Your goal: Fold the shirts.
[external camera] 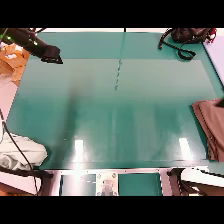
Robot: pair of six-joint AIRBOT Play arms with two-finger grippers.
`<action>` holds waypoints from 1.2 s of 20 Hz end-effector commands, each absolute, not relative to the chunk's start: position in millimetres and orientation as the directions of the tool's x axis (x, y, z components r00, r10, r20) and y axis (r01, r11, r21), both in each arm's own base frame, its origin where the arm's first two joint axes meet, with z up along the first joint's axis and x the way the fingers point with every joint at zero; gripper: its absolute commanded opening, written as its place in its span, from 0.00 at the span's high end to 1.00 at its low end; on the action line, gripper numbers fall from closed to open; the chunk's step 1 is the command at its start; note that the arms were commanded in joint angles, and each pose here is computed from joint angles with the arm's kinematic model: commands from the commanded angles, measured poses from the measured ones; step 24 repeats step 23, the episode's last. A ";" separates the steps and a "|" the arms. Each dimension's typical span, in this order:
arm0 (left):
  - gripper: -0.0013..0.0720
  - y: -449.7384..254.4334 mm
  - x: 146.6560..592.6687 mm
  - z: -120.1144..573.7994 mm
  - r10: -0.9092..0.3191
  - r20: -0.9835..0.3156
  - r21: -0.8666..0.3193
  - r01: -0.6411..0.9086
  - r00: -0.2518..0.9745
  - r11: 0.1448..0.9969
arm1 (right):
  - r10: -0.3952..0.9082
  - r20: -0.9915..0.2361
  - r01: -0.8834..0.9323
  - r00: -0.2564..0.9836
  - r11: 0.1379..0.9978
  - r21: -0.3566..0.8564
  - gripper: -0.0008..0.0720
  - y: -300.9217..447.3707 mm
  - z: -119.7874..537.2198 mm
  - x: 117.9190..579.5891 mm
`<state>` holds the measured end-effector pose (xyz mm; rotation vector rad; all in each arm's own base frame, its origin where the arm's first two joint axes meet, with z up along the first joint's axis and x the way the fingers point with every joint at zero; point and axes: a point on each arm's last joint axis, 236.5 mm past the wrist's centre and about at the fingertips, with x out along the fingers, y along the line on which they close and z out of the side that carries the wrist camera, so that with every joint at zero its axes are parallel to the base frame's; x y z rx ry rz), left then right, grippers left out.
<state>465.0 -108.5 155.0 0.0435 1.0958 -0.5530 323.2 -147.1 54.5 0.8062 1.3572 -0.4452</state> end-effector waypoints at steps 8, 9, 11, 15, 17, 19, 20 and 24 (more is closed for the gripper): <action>0.96 -104.0 374.7 73.9 -0.391 -0.906 -0.327 0.315 0.164 0.891 | 0.305 -0.929 0.047 0.208 0.946 0.321 0.97 131.1 -0.3 324.4; 0.96 -102.8 359.2 58.7 -0.388 -0.906 -0.331 0.292 0.167 0.897 | 0.308 -0.931 0.028 0.196 0.947 0.319 0.97 137.8 -6.6 315.5; 0.96 -100.7 333.6 40.2 -0.383 -0.908 -0.333 0.264 0.171 0.905 | 0.313 -0.929 -0.001 0.198 0.948 0.320 0.97 147.5 -12.0 309.1; 0.95 -101.3 312.0 36.8 -0.388 -0.910 -0.344 0.256 0.148 0.904 | 0.327 -0.923 -0.039 0.202 0.945 0.326 0.97 161.4 -10.6 306.8; 0.95 -101.5 312.4 37.6 -0.389 -0.909 -0.344 0.256 0.152 0.903 | 0.328 -0.923 -0.041 0.201 0.944 0.326 0.97 162.1 -10.7 306.4; 0.95 -101.6 312.3 37.6 -0.389 -0.909 -0.345 0.254 0.152 0.904 | 0.327 -0.923 -0.041 0.201 0.945 0.326 0.97 161.9 -10.7 306.5; 0.95 -101.6 312.3 37.6 -0.389 -0.909 -0.345 0.254 0.152 0.904 | 0.327 -0.923 -0.041 0.201 0.945 0.326 0.97 161.9 -10.7 306.5; 0.95 -101.6 312.3 37.6 -0.389 -0.908 -0.345 0.254 0.152 0.904 | 0.327 -0.923 -0.041 0.201 0.945 0.326 0.97 162.0 -10.7 306.6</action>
